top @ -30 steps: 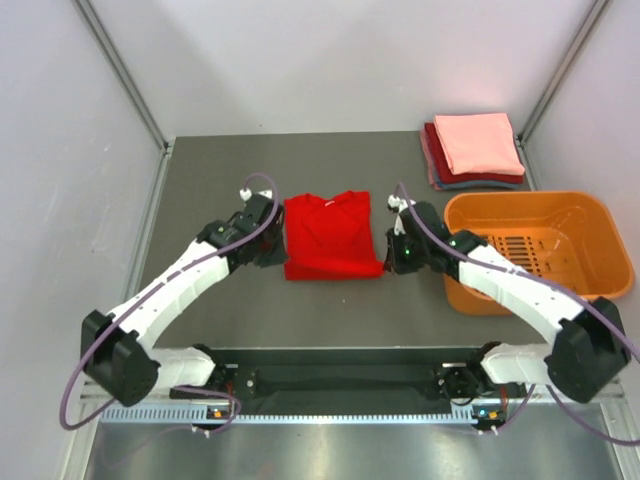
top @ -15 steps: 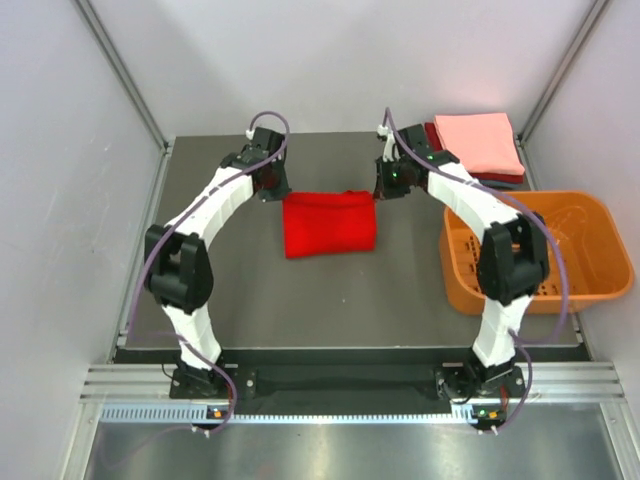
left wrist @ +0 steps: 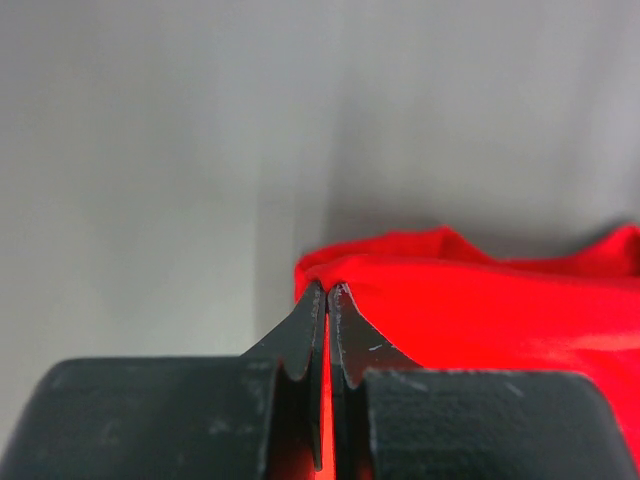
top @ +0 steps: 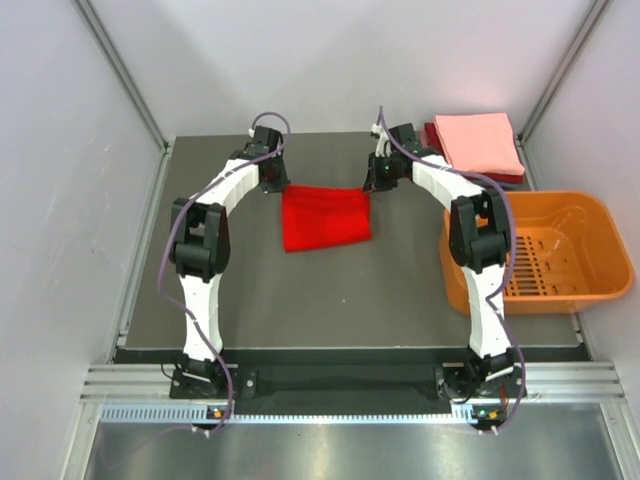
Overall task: Fold and stack the t-shirts
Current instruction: Fold the tshirt
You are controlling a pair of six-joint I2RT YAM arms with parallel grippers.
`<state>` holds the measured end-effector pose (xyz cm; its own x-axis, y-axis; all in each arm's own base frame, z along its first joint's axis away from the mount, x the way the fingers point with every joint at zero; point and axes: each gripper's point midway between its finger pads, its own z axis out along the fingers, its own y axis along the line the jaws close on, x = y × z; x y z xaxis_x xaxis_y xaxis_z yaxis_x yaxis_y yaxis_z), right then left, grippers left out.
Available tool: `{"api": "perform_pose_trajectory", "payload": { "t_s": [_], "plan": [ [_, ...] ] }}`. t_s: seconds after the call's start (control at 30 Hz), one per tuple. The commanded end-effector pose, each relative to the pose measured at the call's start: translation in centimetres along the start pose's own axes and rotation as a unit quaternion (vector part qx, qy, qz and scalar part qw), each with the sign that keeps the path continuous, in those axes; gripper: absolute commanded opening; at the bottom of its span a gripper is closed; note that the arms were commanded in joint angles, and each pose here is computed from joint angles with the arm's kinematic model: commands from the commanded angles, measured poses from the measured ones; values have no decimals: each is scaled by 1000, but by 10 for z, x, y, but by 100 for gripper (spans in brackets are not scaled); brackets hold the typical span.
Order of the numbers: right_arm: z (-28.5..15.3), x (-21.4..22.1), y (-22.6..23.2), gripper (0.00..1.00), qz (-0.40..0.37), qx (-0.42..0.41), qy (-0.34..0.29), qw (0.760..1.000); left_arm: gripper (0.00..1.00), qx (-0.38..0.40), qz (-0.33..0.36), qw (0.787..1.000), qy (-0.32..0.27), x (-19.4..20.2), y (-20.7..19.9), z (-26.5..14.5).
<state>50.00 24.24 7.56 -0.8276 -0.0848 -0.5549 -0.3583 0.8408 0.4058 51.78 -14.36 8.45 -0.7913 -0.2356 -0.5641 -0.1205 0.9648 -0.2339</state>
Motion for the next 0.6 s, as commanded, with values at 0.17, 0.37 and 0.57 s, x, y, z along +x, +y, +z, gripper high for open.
{"api": "perform_pose_trajectory", "payload": {
  "t_s": [0.17,0.37,0.57],
  "plan": [
    [-10,-64,1,4,-8,-28,-93,995,7,76,19,995,-67,-50,-25,21],
    [-11,-65,-7,0,17,-23,-98,995,2,106,17,990,-89,-65,-36,19],
    [-12,-60,-16,0,39,-9,-101,994,9,130,11,987,-91,-68,-45,22]
  ]
}}
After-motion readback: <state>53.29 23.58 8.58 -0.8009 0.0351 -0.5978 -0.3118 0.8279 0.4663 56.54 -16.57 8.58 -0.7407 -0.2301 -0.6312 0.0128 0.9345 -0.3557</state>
